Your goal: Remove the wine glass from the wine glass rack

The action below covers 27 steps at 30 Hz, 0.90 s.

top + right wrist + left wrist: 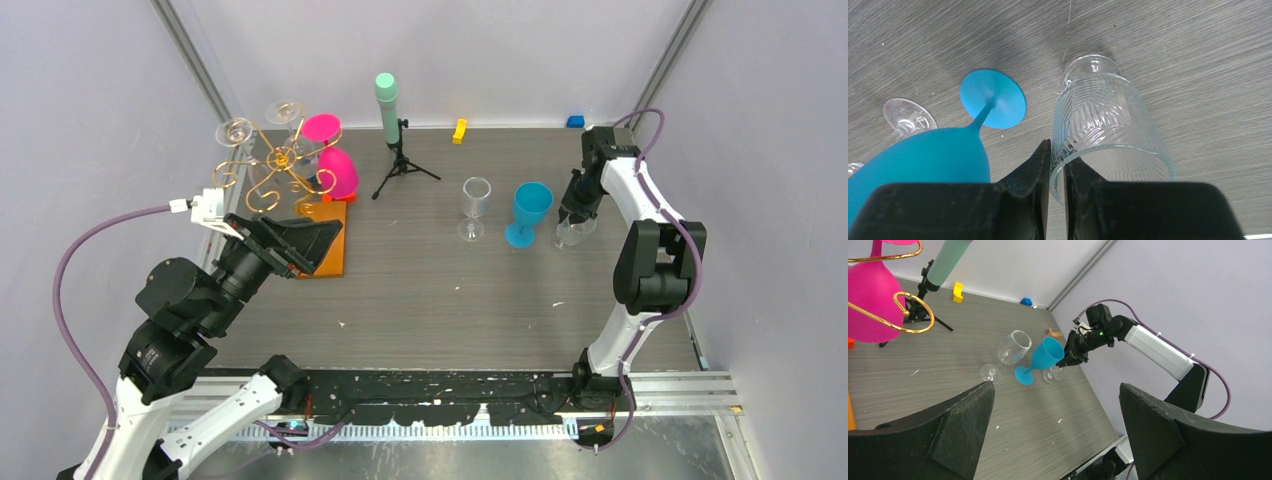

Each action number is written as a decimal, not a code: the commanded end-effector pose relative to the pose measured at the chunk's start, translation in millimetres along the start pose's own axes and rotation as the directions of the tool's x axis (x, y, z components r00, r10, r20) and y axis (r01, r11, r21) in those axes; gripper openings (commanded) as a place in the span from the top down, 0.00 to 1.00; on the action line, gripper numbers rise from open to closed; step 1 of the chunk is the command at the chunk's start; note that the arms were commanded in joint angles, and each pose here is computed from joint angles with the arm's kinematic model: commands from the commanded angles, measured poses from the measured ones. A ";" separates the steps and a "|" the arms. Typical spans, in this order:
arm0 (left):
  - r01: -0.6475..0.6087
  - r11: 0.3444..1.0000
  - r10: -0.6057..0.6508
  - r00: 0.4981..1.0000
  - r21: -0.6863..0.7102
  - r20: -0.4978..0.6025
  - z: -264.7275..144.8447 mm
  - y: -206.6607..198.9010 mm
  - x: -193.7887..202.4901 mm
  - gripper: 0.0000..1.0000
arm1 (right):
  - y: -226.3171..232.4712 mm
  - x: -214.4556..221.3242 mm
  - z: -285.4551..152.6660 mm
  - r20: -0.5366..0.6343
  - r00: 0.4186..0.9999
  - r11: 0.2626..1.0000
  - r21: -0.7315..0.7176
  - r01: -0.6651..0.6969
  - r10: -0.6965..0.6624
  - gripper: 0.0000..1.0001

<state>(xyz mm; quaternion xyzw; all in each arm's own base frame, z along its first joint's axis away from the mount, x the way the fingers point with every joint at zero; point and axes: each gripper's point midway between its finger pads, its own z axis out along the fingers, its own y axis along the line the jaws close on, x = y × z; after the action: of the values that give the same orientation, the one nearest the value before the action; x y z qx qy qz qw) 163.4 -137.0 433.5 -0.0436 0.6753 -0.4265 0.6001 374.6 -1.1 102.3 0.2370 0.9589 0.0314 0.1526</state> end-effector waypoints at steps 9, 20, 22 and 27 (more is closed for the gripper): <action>-0.077 0.995 0.081 0.995 -0.065 0.055 4.6 2.8 -24.3 0.02 | 20.0 -32.0 -41.5 0.135 0.991 0.999 -0.037 0.031 -0.026 0.64; -0.054 0.955 0.133 0.956 -0.291 0.261 24.4 34.4 -68.6 0.02 | 25.3 -51.3 -146.8 0.421 0.906 0.993 -0.119 -0.002 0.052 0.61; -0.067 0.944 0.146 0.962 -0.322 0.230 34.9 34.5 -68.8 0.01 | 25.7 -49.5 -168.7 0.463 0.883 0.988 -0.156 -0.003 0.076 0.60; -0.054 0.893 0.170 0.960 -0.446 0.223 52.1 40.3 -87.8 0.00 | 33.3 -30.8 -199.7 0.487 0.867 0.963 -0.268 0.031 0.108 0.60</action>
<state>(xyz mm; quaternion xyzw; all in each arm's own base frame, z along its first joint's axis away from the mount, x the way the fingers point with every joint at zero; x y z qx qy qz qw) 235.3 -103.6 462.6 -0.1504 0.6803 -0.2629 0.6674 363.0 6.6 276.6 0.2324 0.8904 0.0620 0.3864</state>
